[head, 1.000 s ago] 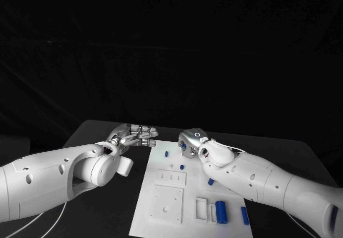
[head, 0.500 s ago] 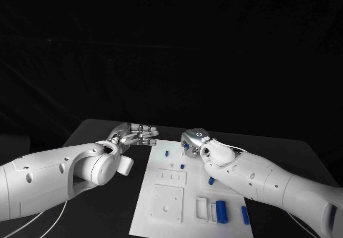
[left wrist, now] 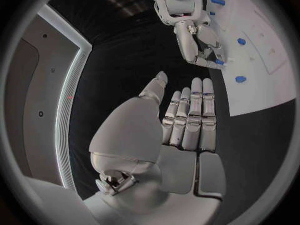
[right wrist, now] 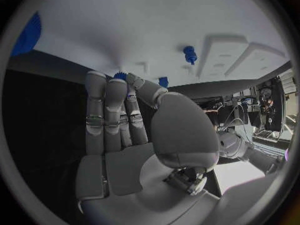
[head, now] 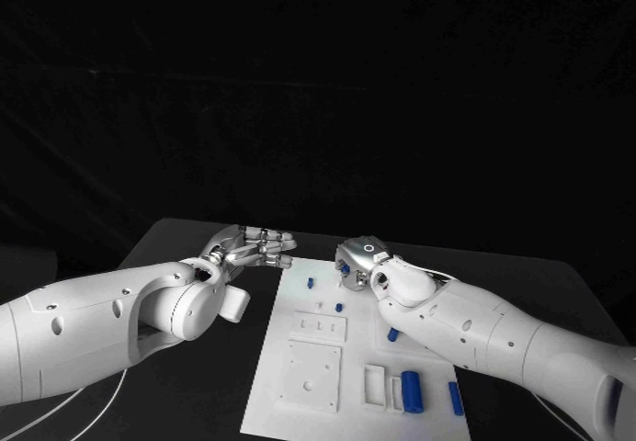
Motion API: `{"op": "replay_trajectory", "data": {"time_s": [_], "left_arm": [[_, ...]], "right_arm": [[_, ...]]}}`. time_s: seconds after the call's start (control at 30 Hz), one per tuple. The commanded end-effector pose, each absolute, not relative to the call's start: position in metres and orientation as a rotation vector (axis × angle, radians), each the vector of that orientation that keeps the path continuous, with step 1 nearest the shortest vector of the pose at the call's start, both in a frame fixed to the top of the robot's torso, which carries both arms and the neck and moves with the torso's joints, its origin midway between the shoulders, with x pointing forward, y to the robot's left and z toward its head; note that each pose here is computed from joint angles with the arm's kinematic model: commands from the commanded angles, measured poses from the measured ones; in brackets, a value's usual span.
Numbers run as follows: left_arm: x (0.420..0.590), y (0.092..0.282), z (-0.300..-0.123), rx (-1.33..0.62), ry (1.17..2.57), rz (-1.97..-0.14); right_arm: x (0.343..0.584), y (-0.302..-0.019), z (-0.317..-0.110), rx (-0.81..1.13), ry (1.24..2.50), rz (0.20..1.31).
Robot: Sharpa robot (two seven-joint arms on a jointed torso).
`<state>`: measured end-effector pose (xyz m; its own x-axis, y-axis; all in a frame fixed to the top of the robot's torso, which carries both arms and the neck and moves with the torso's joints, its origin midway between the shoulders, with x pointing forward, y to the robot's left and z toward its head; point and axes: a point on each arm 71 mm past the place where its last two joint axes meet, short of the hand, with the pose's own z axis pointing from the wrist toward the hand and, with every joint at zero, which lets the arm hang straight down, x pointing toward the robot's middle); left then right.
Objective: Assemble the parts on the task board
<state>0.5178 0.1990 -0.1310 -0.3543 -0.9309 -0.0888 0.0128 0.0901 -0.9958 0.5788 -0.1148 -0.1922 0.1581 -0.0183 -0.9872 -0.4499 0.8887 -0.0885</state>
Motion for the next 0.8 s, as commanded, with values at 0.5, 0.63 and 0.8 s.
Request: {"op": "replay_trajectory", "data": {"time_s": [0.5, 0.63, 0.8], "left_arm": [[0.5176, 0.1939, -0.1254, -0.922, 1.523, -1.42], [0.5178, 0.1937, -0.1248, -0.921, 1.523, -1.42], [0.518, 0.194, -0.1243, -0.92, 1.522, -1.42]], "right_arm": [[0.5788, -0.1122, -0.1993, -0.43, 1.419, 0.325], [0.5792, -0.1128, -0.2006, -0.429, 1.435, 0.328], [0.5795, -0.114, -0.2016, -0.43, 1.446, 0.329]]}}
